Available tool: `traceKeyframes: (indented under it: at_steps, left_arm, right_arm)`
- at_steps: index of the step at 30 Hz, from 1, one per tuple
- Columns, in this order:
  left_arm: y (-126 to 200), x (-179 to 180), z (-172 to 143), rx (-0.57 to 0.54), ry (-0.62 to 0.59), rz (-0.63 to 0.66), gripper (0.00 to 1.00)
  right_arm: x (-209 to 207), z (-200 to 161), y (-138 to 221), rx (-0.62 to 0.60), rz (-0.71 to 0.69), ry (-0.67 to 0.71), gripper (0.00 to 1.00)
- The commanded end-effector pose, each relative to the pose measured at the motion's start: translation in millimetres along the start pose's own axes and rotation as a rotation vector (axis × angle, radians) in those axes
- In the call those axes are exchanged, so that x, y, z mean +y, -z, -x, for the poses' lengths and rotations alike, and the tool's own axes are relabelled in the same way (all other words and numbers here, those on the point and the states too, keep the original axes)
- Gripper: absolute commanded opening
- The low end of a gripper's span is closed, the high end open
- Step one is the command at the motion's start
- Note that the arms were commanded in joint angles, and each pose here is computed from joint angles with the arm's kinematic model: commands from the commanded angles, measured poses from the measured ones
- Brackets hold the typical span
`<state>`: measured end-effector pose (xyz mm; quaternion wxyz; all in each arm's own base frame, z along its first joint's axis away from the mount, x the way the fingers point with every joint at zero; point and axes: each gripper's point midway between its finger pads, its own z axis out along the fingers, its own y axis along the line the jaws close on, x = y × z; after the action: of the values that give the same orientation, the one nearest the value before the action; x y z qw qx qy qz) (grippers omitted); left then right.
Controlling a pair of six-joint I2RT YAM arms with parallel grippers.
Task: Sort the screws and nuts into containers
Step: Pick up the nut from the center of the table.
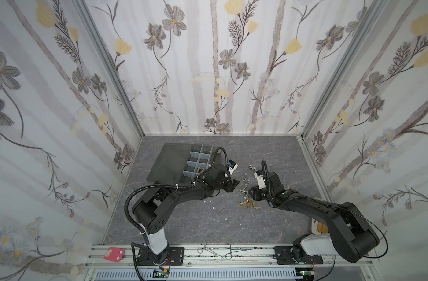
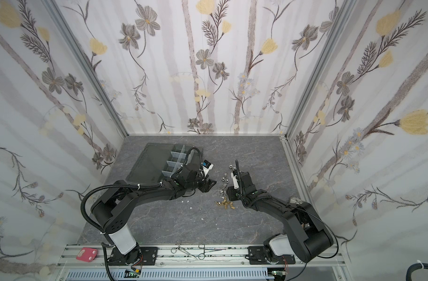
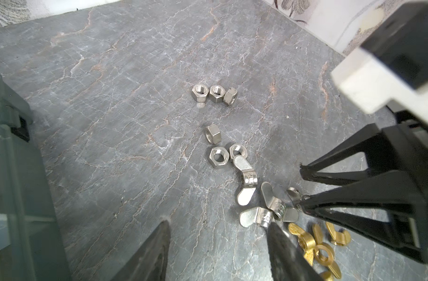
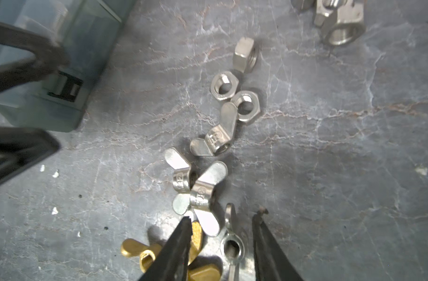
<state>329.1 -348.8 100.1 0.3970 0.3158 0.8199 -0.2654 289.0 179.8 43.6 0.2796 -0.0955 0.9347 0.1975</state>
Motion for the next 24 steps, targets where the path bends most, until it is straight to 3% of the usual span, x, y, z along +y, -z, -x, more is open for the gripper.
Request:
traceKeyframes:
  at_steps: [1,9,24]
  left_arm:
    - [5.3,-4.4,18.1,-0.081,-0.004,-0.019,0.65]
    - [5.2,-3.3,14.9,-0.067,0.000,-0.013,0.66]
    - [16.1,13.9,23.0,-0.124,0.011,0.090,0.67]
  right_arm:
    - [-1.9,-5.9,-3.1,0.039,-0.011,-0.009,0.40]
    - [-6.6,-19.0,-13.2,0.090,-0.034,-0.008,0.35]
    - [-8.2,-2.8,-8.4,0.054,-0.067,-0.004,0.07]
